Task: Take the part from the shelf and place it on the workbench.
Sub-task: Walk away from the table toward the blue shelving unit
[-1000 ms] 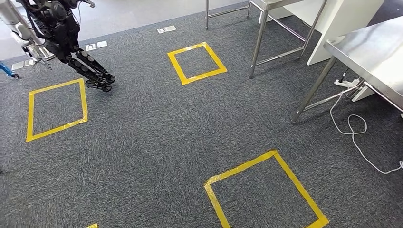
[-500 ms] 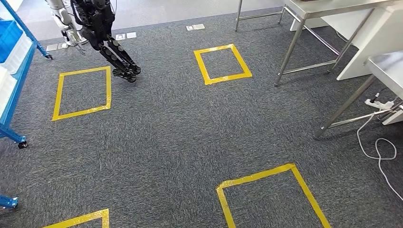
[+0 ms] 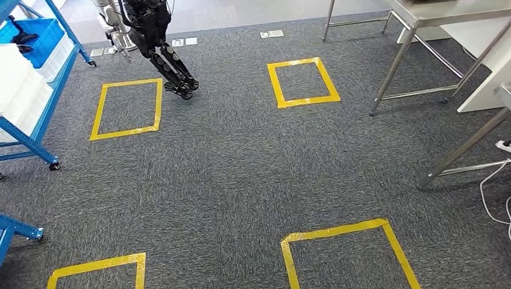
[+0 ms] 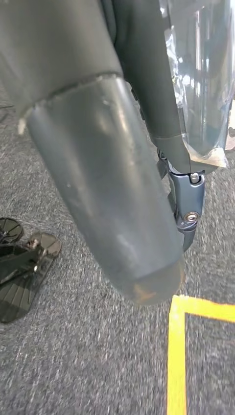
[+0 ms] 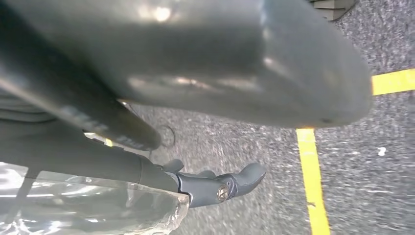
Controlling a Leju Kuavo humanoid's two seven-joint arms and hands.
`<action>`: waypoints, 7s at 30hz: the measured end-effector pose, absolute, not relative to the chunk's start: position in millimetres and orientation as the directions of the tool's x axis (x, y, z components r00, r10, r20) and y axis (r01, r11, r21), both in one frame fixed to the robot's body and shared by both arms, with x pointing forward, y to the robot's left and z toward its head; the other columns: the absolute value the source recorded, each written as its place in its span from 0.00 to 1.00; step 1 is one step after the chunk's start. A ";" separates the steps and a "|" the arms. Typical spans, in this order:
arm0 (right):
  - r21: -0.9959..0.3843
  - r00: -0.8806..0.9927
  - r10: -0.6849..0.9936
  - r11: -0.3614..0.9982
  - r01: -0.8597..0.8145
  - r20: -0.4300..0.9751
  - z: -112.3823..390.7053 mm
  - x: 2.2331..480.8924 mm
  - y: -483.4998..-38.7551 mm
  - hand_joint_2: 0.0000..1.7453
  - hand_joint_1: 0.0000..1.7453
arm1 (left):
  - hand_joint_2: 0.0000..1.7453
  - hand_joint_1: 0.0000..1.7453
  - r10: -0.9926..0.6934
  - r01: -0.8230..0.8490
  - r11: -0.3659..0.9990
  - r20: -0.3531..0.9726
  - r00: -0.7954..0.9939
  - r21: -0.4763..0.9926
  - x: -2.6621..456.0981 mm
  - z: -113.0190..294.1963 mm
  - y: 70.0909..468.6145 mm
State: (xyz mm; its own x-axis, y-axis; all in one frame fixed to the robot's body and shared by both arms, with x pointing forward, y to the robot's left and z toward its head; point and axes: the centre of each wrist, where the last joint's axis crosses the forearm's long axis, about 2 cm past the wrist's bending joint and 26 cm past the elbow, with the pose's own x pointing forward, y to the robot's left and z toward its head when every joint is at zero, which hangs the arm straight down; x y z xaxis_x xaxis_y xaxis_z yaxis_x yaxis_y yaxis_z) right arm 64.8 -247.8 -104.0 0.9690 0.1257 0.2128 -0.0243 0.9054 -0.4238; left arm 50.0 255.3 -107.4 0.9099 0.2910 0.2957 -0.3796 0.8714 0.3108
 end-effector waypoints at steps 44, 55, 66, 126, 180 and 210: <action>-0.469 0.977 -0.153 0.858 0.207 0.151 -104.5 51.8 -244.3 0.00 0.00 | 0.00 0.00 0.042 -0.163 0.949 0.405 0.913 0.269 58.1 -107.2 258.9; -0.464 0.974 -0.147 0.861 0.211 0.171 -104.6 51.0 -243.8 0.00 0.00 | 0.00 0.00 0.084 -0.222 0.935 0.435 0.896 0.276 55.0 -107.7 261.7; -0.459 0.976 -0.111 0.868 0.187 0.189 -104.9 51.0 -245.8 0.00 0.00 | 0.00 0.00 0.201 -0.346 0.904 0.466 0.862 0.252 54.0 -108.1 263.8; -0.461 0.948 0.107 0.886 0.046 0.300 -104.2 53.5 -240.3 0.00 0.00 | 0.00 0.00 0.407 -0.544 0.807 0.451 0.794 0.230 50.1 -109.0 269.8; -0.472 0.942 0.153 0.881 0.007 0.300 -104.2 55.8 -243.0 0.00 0.00 | 0.00 0.00 0.388 -0.550 0.791 0.475 0.790 0.268 48.2 -109.0 270.2; -0.463 0.938 0.144 0.886 0.019 0.314 -104.8 53.4 -244.9 0.00 0.00 | 0.00 0.00 0.422 -0.593 0.774 0.517 0.744 0.221 49.3 -109.2 270.7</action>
State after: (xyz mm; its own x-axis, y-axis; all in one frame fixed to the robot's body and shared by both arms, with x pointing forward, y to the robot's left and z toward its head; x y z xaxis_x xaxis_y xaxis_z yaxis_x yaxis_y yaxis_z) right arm 53.4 -244.9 -104.8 0.9385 0.1438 0.3140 0.0193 0.8860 -0.4633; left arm 49.3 270.7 -109.2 0.7443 0.4223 0.5174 -0.5931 0.7741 0.2213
